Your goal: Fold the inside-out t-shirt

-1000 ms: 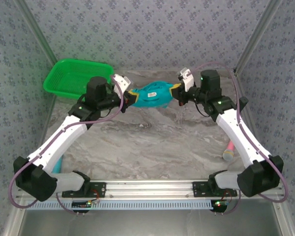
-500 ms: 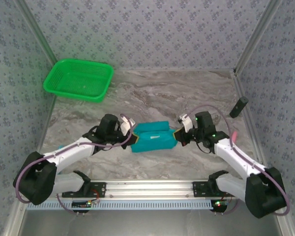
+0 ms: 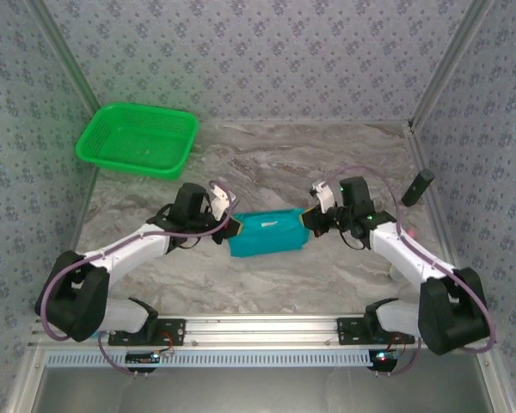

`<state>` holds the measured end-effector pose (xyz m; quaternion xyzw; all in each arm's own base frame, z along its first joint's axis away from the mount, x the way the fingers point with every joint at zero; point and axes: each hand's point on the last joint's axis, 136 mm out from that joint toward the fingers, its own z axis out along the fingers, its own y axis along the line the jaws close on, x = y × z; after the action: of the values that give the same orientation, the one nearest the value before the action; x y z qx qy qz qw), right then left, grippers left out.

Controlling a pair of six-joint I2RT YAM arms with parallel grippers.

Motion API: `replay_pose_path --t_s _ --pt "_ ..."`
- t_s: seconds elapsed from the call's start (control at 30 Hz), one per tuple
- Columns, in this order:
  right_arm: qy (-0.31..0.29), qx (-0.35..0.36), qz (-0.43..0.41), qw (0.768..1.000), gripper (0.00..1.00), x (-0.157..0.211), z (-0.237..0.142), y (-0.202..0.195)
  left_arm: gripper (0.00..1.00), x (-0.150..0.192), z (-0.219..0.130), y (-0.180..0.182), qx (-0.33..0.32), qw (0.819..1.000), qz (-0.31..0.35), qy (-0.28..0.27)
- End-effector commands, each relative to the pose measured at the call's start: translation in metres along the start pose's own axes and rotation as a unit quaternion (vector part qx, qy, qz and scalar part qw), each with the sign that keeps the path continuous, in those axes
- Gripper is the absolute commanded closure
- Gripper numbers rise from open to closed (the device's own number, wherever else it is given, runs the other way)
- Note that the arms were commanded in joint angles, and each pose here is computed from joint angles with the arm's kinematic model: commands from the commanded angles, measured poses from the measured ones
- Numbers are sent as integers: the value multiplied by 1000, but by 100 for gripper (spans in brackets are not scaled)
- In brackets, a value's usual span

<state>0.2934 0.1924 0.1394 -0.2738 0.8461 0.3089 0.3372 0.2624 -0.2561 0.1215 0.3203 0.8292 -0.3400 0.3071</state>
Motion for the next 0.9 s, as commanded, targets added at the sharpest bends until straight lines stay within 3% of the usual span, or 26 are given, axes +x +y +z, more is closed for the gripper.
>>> replay_pose_path --t_s 0.0,0.33,0.53,0.67,0.87 --pt "-18 -13 -6 1000 100 -26 3 -2 100 -20 -5 -3 8 1000 1 -25" --pt "13 -18 48 999 100 -40 46 -39 100 -31 4 44 -15 998 -58 -27" --pt "52 22 130 990 100 -26 87 -91 100 -38 30 90 -36 993 -99 -43" --pt "72 25 152 985 100 -19 103 -101 100 -47 42 91 -14 996 -78 -45" --pt "80 42 165 982 100 -9 107 -112 100 -44 58 108 -23 995 -100 -11"
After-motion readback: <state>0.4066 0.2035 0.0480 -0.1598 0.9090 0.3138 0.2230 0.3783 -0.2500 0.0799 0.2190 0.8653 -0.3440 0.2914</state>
